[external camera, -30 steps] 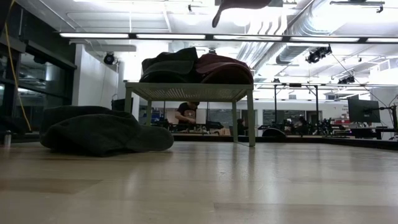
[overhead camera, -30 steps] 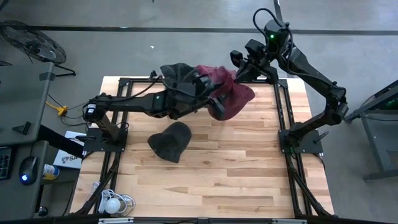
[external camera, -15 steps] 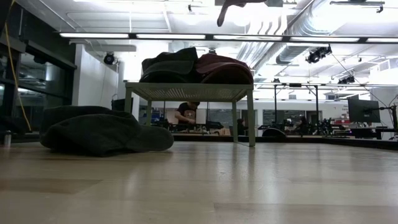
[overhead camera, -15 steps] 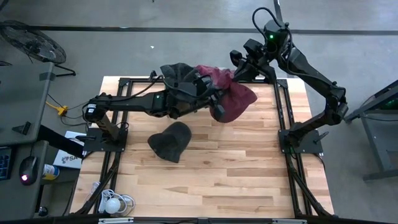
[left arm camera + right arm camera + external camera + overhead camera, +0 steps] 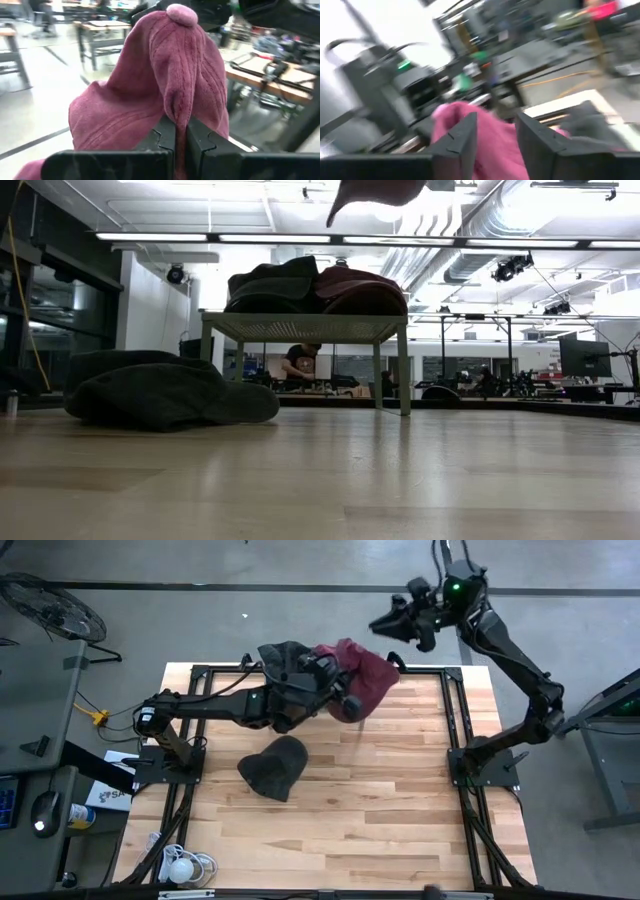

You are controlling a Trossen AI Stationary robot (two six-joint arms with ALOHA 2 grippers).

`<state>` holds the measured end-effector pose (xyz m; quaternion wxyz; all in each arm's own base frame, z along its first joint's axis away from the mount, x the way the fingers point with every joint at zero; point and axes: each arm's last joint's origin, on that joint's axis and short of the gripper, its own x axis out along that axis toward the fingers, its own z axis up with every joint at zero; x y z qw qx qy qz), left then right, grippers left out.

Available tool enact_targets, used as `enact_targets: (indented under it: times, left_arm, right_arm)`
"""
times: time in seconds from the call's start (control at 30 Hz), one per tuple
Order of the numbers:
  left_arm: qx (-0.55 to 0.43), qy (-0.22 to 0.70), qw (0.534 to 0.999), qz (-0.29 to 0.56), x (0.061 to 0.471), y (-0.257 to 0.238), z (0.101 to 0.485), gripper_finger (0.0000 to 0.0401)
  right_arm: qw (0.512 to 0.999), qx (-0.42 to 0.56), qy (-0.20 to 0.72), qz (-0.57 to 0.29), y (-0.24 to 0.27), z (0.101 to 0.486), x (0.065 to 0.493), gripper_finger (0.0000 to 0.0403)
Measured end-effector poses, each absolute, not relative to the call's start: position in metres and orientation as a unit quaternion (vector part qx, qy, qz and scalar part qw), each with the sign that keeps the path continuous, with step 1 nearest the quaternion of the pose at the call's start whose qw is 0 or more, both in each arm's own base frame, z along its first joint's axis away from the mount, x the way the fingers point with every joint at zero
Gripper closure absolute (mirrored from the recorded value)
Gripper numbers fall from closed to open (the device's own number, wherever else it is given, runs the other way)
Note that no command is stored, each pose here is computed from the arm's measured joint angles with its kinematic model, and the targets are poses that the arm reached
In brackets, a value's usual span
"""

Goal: Pick & Place hat
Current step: Stack the red cap on the red caps on the shelf

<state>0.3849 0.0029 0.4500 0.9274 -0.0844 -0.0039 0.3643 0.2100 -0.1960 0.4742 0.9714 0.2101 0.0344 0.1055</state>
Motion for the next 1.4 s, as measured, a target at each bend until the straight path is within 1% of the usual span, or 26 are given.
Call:
enact_targets:
  times: [0.13, 0.27, 0.37, 0.47, 0.57, 0.73, 1.03, 1.4]
  left_arm:
    - [-0.107, -0.023, 0.908, 0.405, 0.383, 0.009, 0.451, 0.0396]
    - [-0.160, -0.052, 0.885, 0.435, 0.382, 0.016, 0.450, 0.0396]
    - [-0.194, -0.068, 0.873, 0.442, 0.384, 0.024, 0.447, 0.0396]
    - [-0.223, -0.074, 0.865, 0.443, 0.388, 0.033, 0.442, 0.0397]
    - [-0.241, -0.073, 0.858, 0.447, 0.391, 0.043, 0.435, 0.0397]
    - [-0.260, -0.072, 0.851, 0.450, 0.396, 0.055, 0.428, 0.0397]
    - [-0.290, -0.058, 0.830, 0.473, 0.406, 0.065, 0.407, 0.0397]
    - [-0.286, -0.051, 0.811, 0.508, 0.407, 0.080, 0.396, 0.0397]
  right_arm:
    - [0.975, 0.218, 0.014, -0.030, -0.202, 0.480, 0.188, 0.0255]
    - [0.961, 0.218, 0.006, -0.169, -0.203, 0.483, 0.167, 0.0247]
    - [0.950, 0.201, 0.004, -0.237, -0.200, 0.486, 0.154, 0.0247]
    - [0.939, 0.198, 0.005, -0.282, -0.197, 0.487, 0.146, 0.0246]
    - [0.931, 0.195, 0.015, -0.308, -0.198, 0.485, 0.142, 0.0247]
    - [0.923, 0.198, 0.037, -0.329, -0.198, 0.480, 0.140, 0.0245]
    - [0.905, 0.185, 0.059, -0.377, -0.200, 0.476, 0.138, 0.0245]
    - [0.907, 0.169, 0.069, -0.379, -0.200, 0.475, 0.138, 0.0244]
